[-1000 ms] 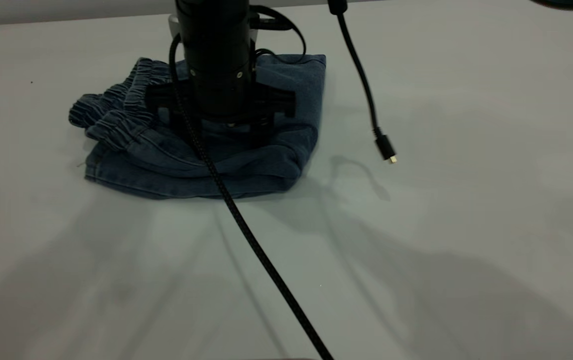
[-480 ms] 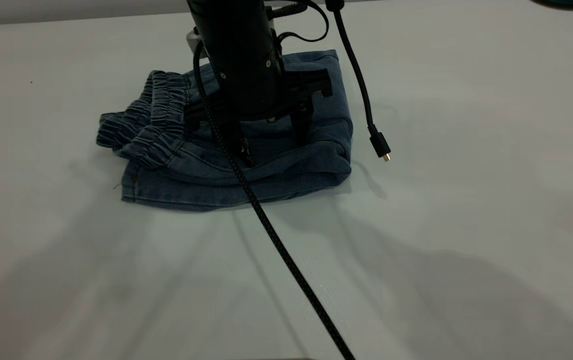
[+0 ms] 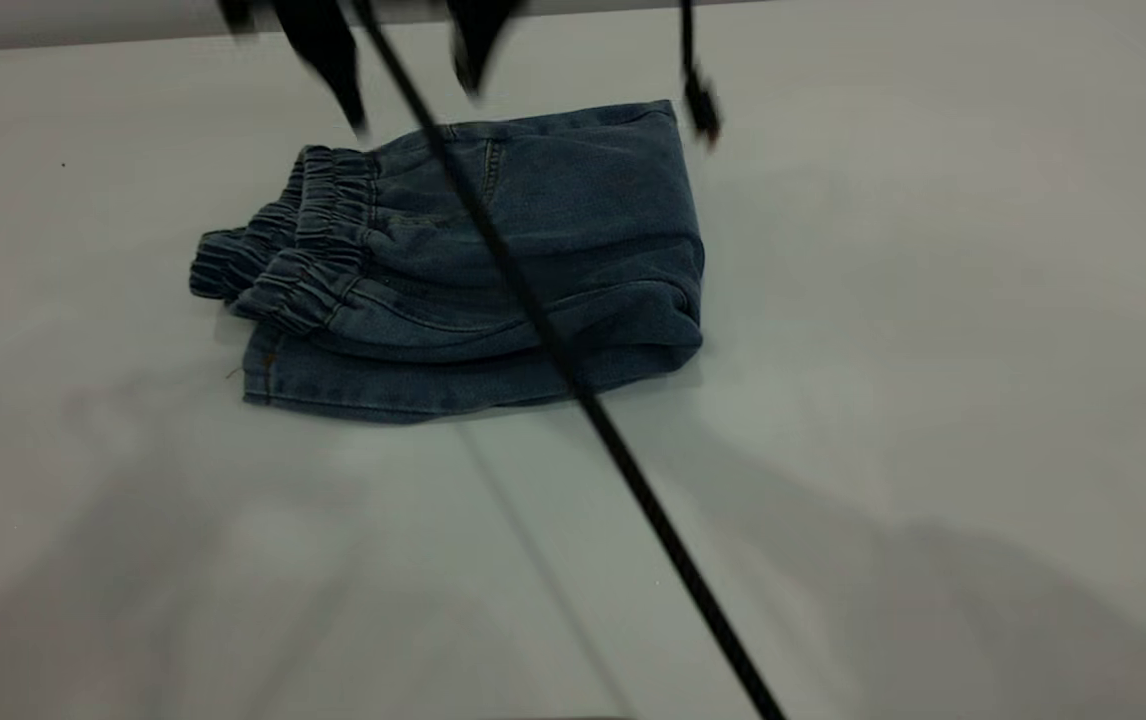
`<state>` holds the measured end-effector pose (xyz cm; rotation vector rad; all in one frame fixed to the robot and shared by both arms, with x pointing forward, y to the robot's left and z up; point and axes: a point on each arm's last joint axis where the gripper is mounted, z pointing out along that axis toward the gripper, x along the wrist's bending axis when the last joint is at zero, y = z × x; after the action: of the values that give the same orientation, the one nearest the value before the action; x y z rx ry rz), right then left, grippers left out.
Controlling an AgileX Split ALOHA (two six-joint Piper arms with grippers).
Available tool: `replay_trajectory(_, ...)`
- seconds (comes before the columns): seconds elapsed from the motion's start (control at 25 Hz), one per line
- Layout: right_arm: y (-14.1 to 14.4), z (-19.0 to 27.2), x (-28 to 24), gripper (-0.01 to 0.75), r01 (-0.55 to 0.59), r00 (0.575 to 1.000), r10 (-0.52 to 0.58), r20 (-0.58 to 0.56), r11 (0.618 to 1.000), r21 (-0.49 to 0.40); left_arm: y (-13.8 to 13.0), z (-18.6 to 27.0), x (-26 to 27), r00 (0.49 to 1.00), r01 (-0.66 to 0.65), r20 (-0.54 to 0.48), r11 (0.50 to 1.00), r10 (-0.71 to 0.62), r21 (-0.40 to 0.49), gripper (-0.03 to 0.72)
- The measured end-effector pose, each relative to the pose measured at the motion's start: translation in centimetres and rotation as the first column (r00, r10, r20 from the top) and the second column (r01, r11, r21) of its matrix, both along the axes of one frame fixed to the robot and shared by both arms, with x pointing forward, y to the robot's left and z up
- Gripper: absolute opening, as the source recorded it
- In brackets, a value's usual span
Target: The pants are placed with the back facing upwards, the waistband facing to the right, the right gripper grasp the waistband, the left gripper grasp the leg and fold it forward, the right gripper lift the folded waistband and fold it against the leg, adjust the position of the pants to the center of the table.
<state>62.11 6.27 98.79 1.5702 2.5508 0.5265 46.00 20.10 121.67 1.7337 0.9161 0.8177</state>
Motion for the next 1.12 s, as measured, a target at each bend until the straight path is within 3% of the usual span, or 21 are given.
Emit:
replay_trajectory(0.2, -1.6, 10.3, -2.5, 0.429, -0.133, 0.983, 0.114, 0.146, 0.983, 0.125, 1.9, 1.0, -5.3, 0.995, 0.041, -0.095, 0.998, -0.036, 0.053, 0.339)
replay_trajectory(0.52, -7.1, 24.5, -8.7, 0.377, -0.237, 0.915, 0.12, 0.386, 0.932, 0.273, 4.5, 0.7, -12.2, 0.963, 0.106, -0.261, 0.984, -0.066, 0.141, 0.339)
replay_trajectory(0.64, -9.3, 28.0, -11.0, 0.374, -0.274, 0.881, 0.115, 0.46, 0.916, 0.295, 5.4, 1.1, -13.9, 0.972, 0.095, -0.226, 0.985, -0.06, 0.145, 0.339)
replay_trajectory(0.84, -13.1, 30.3, -15.0, 0.374, -0.288, 0.87, 0.122, 0.478, 0.912, 0.291, 6.8, 1.2, -15.7, 0.984, 0.02, -0.177, 0.99, 0.005, 0.14, 0.339)
replay_trajectory(0.96, -15.1, 28.9, -17.1, 0.342, -0.271, 0.893, 0.146, 0.425, 0.929, 0.251, 7.5, 0.4, -16.9, 0.986, -0.011, -0.165, 0.991, 0.033, 0.134, 0.339)
replay_trajectory(1.12, -18.1, 26.3, -19.8, 0.364, -0.234, 0.92, 0.154, 0.36, 0.954, 0.188, 7.9, -2.5, -17.7, 0.974, -0.027, -0.221, 0.992, 0.054, 0.124, 0.339)
